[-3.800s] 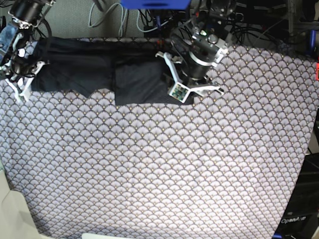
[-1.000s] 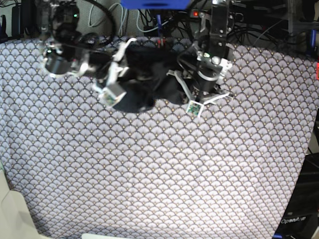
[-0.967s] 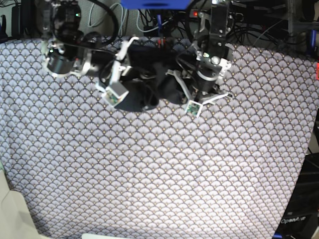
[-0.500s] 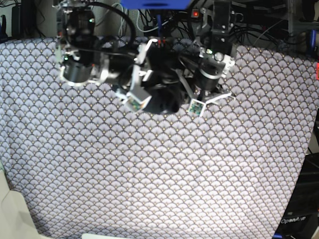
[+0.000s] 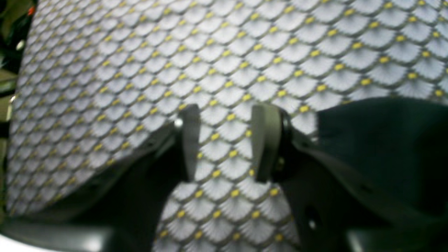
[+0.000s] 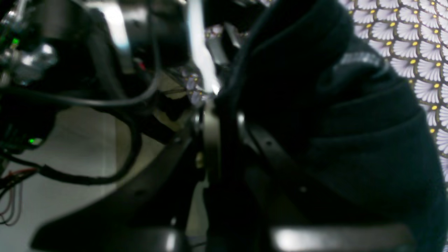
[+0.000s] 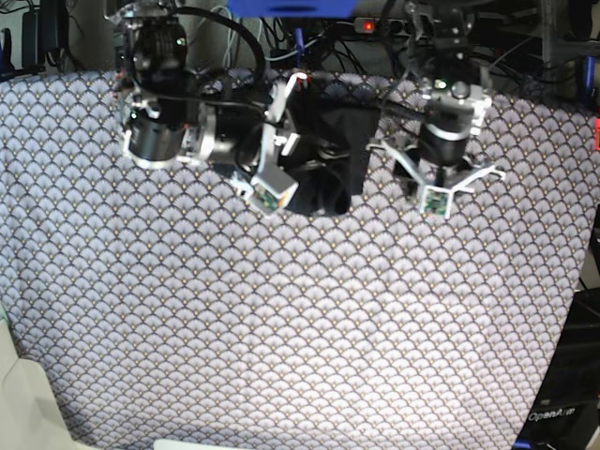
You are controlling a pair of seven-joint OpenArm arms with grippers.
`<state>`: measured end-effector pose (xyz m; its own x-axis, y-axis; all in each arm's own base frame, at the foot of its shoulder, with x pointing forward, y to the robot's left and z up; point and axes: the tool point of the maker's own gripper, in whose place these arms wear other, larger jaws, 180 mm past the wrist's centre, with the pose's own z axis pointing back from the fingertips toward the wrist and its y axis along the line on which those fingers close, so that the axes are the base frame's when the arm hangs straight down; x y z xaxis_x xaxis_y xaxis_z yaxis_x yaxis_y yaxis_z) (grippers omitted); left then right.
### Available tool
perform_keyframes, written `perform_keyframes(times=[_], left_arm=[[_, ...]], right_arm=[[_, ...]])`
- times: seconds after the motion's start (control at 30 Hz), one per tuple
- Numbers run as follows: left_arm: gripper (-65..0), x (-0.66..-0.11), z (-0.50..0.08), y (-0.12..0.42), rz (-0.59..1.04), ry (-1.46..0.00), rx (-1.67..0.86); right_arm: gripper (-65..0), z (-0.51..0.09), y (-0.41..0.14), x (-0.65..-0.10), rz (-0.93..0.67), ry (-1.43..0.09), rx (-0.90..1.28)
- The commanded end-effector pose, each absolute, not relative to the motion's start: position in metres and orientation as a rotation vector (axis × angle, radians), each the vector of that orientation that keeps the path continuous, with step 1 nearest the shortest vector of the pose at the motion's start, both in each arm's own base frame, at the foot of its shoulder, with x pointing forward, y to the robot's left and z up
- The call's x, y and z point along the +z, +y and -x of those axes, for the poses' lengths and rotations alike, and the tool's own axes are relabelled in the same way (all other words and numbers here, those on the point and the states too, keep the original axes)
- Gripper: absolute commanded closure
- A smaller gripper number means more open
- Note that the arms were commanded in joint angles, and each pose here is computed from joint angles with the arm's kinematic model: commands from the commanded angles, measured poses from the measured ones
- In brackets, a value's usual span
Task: Fold the T-shirt properly
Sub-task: 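Fold the held end over onto the shirt toward the left gripper, then press the folded end down with the right gripper, then open and withdraw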
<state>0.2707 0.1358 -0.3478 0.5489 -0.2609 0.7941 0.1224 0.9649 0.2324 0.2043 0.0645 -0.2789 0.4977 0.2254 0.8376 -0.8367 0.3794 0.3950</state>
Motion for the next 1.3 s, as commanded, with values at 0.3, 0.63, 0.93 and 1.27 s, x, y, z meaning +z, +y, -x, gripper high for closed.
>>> perform_keyframes(times=[0.3,0.63,0.93,1.27], left_arm=[[-23.9,-0.354,-0.25,0.17,-0.199,-0.926,-0.211],[-23.9,-0.354,-0.249,0.179,-0.186,-0.913,-0.227],[-23.9,-0.355,-0.249,0.179,-0.186,-0.911,-0.227],[-23.9,-0.354,-0.248,0.179,-0.188,-0.91,-0.228]], right_arm=[[-0.8,-0.21,0.094,-0.246,-1.026,-0.852,0.883],[-0.8,-0.211,0.105,-0.253,-1.048,-0.812,0.907],[-1.2,-0.213,0.103,-0.26,-1.043,-0.794,0.898],[-5.0,-0.22,0.081,-0.284,-0.997,-0.75,0.875]])
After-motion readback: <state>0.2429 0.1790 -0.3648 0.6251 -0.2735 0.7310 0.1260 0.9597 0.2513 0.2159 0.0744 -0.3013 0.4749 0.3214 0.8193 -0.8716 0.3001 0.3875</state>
